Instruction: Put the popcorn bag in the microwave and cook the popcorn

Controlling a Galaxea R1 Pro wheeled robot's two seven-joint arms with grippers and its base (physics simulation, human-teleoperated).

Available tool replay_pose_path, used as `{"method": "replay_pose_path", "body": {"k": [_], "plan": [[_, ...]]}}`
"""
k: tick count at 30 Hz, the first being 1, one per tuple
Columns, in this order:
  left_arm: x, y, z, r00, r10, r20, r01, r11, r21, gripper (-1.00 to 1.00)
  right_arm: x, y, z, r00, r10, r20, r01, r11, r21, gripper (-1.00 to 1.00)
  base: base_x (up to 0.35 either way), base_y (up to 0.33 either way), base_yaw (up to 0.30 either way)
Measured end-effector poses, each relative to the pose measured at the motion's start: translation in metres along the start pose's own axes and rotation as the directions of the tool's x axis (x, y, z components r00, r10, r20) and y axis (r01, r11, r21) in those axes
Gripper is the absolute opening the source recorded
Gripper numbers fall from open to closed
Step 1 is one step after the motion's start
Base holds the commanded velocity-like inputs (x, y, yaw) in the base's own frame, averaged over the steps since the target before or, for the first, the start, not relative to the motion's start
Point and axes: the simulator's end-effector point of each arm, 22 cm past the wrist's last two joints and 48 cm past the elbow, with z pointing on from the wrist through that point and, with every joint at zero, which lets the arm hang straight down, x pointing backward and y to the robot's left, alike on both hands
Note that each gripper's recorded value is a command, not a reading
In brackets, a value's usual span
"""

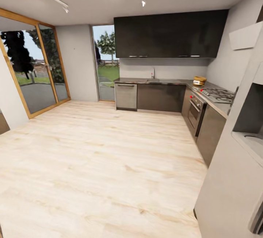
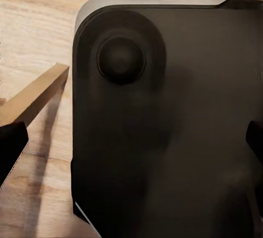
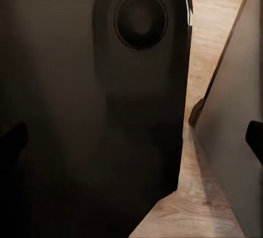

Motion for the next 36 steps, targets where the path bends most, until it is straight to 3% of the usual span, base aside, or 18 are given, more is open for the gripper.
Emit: {"method": "replay_pose_path", "body": {"k": [36], "plan": [[0.0011,-0.0003,0.0000,1.000,0.000,-0.005,0.000,1.000,0.000,1.00,0.0000,0.0000,0.0000,1.000,0.001,0.000,-0.001,1.000,0.000,1.00,0.321,0.000,0.000]]}}
